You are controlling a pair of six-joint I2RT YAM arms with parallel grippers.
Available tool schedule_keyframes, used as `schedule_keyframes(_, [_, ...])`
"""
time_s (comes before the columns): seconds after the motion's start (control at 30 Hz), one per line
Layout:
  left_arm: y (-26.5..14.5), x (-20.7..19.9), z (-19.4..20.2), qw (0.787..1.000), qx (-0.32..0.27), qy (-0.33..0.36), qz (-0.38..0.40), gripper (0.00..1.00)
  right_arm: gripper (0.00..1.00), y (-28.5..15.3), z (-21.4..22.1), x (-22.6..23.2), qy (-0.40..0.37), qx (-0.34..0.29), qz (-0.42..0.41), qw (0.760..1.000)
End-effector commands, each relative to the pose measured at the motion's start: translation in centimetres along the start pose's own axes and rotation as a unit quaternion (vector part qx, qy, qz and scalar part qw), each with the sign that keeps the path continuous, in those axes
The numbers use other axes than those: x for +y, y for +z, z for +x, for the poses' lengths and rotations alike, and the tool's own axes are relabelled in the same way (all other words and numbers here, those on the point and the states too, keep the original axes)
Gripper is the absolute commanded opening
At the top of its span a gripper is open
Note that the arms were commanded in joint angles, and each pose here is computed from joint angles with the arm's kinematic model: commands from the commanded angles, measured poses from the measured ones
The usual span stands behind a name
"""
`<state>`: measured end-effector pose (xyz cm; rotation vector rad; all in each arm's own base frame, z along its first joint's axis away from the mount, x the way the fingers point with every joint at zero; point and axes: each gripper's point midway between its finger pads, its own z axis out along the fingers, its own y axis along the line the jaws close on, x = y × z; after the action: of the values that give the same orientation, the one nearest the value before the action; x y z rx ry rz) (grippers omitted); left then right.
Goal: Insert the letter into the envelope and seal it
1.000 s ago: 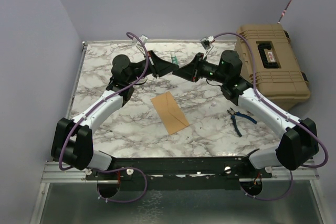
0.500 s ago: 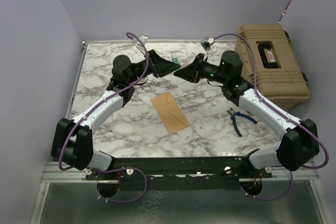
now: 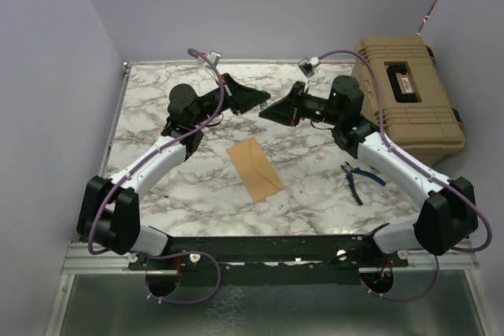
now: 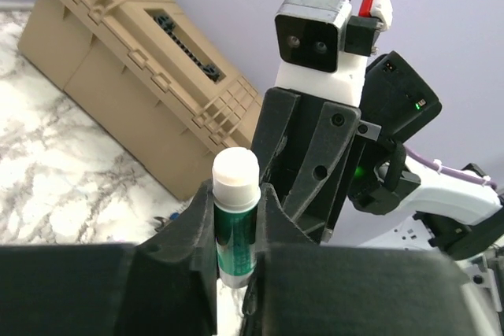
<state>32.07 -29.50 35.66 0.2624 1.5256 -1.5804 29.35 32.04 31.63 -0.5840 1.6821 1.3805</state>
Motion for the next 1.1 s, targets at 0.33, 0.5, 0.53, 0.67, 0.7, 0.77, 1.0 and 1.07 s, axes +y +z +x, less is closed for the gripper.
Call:
schedule_keyframes(0.33, [0.6,-4.4,-2.7,0.998,-0.029,0.014,0.061,0.00,0.59,-1.4,-4.5,4.7,0.116,-0.099,-0.061,0.986])
schedule_keyframes(0.5, [0.6,-6.5,-4.1,0.995,-0.048,-0.005,0.091,0.00,0.46,-1.8,-4.9,6.6,0.153,-0.112,-0.123,0.974])
schedule_keyframes(0.53, [0.7,-6.6,-4.3,0.994,-0.051,-0.010,0.094,0.00,0.44,-1.7,-4.8,6.6,0.157,-0.108,-0.129,0.973])
schedule_keyframes(0.67, [0.5,-7.2,-4.5,0.993,-0.058,-0.017,0.104,0.00,0.37,-1.7,-5.3,6.7,0.154,-0.121,-0.135,0.971])
schedule_keyframes(0.7, [0.5,-7.1,-4.5,0.993,-0.059,-0.018,0.103,0.00,0.37,-1.7,-5.5,6.7,0.150,-0.123,-0.134,0.972])
schedule_keyframes(0.77, [0.4,-7.0,-4.4,0.993,-0.061,-0.021,0.103,0.00,0.40,-1.5,-5.7,6.8,0.145,-0.121,-0.135,0.973])
schedule_keyframes(1.0, [0.4,-7.0,-4.5,0.992,-0.064,-0.023,0.103,0.00,0.41,-1.1,-6.1,6.3,0.140,-0.124,-0.125,0.974])
schedule_keyframes(1.07, [0.4,-6.9,-4.4,0.992,-0.064,-0.022,0.102,0.00,0.32,-0.9,-6.2,6.1,0.136,-0.123,-0.119,0.976])
